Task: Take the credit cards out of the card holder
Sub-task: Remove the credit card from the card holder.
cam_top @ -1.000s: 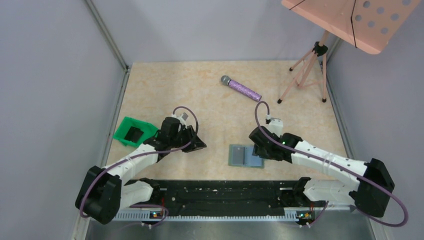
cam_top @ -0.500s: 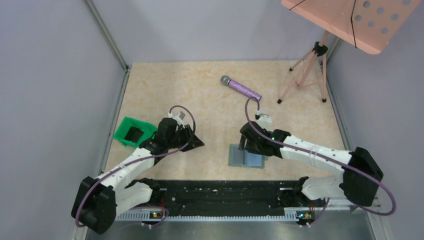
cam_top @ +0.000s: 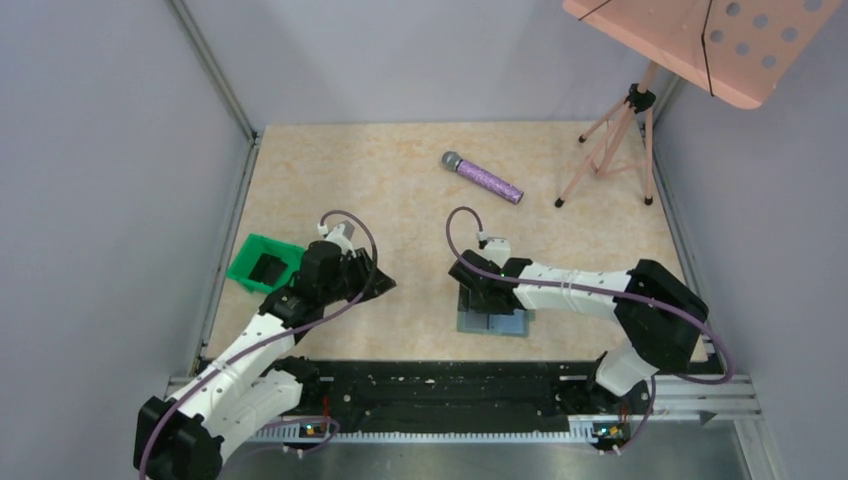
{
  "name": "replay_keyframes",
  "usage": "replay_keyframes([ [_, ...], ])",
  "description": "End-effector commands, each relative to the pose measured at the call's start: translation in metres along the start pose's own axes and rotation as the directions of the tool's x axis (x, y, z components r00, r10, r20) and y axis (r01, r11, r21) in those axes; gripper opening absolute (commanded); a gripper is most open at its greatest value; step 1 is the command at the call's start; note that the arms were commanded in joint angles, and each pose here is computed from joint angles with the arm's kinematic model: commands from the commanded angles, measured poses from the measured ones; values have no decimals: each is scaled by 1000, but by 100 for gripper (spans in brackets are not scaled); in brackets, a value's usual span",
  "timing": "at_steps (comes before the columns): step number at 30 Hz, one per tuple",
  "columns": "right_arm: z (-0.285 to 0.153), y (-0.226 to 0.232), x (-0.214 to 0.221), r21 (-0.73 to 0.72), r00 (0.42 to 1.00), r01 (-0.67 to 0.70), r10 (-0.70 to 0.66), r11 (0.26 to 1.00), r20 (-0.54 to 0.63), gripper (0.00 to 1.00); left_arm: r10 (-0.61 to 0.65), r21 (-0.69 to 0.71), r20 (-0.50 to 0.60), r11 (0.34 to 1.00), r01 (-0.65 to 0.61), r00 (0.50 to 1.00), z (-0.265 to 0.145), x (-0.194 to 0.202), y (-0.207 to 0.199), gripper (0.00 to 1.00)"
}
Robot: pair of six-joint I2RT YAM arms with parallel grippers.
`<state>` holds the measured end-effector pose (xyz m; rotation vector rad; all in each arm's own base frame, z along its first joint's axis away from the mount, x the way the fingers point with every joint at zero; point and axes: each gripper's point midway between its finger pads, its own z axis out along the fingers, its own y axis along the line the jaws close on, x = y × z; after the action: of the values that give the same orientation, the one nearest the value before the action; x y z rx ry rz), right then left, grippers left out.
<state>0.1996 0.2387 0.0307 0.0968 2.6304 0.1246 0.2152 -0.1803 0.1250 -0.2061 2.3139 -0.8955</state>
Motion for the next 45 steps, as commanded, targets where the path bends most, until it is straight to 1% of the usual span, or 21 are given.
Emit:
replay_keyframes([
  [1,1,13,-3,-1,999,33,-33,999,12,69,31,7,54,999,-32,998,-7,-14,-8,34],
  [5,8,11,3,18,998,57,-57,998,-6,65,27,10,42,1000,-28,999,-6,-11,-7,35],
  [8,8,10,6,15,998,63,-63,998,-11,55,30,19,34,999,-31,999,-5,-10,-9,36],
  [11,6,9,5,6,998,67,-67,998,-3,43,33,28,22,999,-33,999,-4,-9,-11,37],
  [12,4,10,4,-6,998,68,-68,998,5,41,33,30,15,999,-33,999,-4,-8,-11,37],
  [17,-2,13,1,-62,996,88,-86,994,31,37,28,67,-27,997,-26,999,0,0,-15,38],
  [20,-2,14,1,-79,994,109,-106,991,38,32,20,82,-55,997,-15,998,3,7,-17,38],
  [26,-8,17,1,-145,993,110,-102,983,61,31,19,122,-119,993,-4,993,16,22,-26,38],
  [30,-8,18,2,-194,993,104,-93,975,68,30,-19,166,-190,985,51,982,33,37,-36,38],
  [34,-12,13,0,-213,995,82,-67,974,75,30,-14,156,-225,986,50,974,44,46,-46,38],
  [36,-13,10,-3,-239,997,53,-36,970,75,30,-19,189,-222,980,62,975,51,47,-60,37],
  [40,-15,1,-6,-266,996,24,0,964,88,29,-53,250,-281,960,126,958,63,58,-83,37],
  [43,-15,-6,-5,-272,996,9,14,962,84,28,-31,222,-295,970,100,955,78,70,-85,36],
  [45,-16,-9,-6,-273,996,4,21,962,86,27,-15,210,-323,974,87,946,89,77,-87,36],
])
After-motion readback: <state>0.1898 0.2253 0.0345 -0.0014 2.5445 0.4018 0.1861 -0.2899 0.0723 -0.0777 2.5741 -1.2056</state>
